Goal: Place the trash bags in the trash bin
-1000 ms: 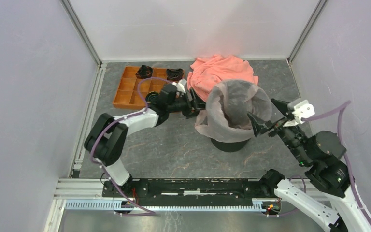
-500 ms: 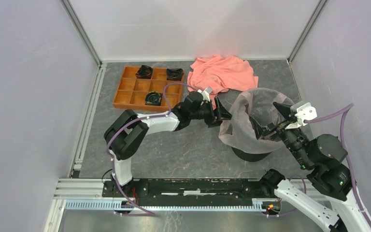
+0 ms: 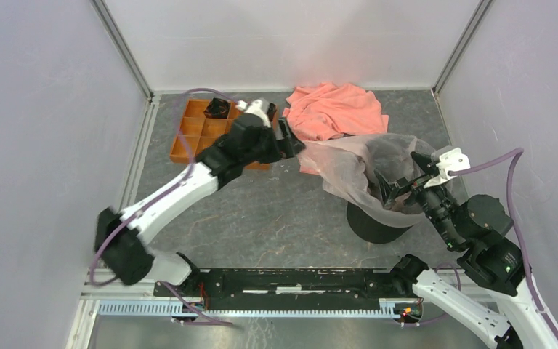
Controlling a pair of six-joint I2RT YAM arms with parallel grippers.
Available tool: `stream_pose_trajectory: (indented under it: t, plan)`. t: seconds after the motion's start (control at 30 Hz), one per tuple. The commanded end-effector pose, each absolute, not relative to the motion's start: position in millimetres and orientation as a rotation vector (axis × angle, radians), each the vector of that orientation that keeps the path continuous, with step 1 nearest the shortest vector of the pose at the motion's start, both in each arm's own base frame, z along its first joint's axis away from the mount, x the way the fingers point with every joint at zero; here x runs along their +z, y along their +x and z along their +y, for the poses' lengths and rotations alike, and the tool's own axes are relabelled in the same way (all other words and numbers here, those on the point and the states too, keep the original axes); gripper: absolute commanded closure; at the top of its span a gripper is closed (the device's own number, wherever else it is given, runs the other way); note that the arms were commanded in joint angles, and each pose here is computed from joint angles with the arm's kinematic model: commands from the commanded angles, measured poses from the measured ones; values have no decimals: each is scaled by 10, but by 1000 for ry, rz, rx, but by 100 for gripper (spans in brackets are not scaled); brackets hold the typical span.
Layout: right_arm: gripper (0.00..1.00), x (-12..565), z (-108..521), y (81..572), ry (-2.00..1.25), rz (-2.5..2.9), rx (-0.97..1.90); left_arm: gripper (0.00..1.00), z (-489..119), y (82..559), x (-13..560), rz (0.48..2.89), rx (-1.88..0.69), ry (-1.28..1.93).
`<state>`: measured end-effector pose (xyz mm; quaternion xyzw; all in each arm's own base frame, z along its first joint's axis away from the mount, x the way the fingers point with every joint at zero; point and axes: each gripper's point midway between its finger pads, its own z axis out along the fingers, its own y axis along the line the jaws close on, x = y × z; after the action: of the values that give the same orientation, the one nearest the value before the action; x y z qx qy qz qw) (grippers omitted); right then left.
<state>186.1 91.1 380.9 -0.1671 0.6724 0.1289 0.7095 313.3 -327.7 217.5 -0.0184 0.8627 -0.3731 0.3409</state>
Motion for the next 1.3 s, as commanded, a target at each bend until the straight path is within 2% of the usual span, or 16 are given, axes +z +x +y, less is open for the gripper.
stream_pose_trajectory:
  t: [0.0,0.13,0.23,0.4,0.53,0.6,0.7,1.0,1.27]
  plan:
    - [2,4028,817,1896,-261,1450,288,1,-2249,3165,2959,2009,-518,-68]
    - [2,4077,829,1947,-238,1446,286,0,-1804,2941,3734,1779,-487,-73]
    - [2,4088,868,2002,-249,1454,271,0,-1801,2850,3869,1744,-544,-68]
    - [2,4048,983,2093,-276,1497,271,1,-2632,2714,3481,1859,-939,119]
    - [2,4012,1049,2084,-300,1517,297,12,-3078,2633,3008,1957,-1214,104]
    - [2,3995,1036,2068,-290,1515,304,23,-3166,2720,2624,2072,-1211,19]
    - [2,3974,1021,2042,-281,1514,315,32,-3403,2800,2326,2143,-1259,26]
    - [2,3949,965,1989,-259,1515,324,42,-4437,2602,1771,2280,-1312,225]
    - [2,3854,958,2006,-256,1527,312,48,-4427,2327,1223,2425,-1216,254]
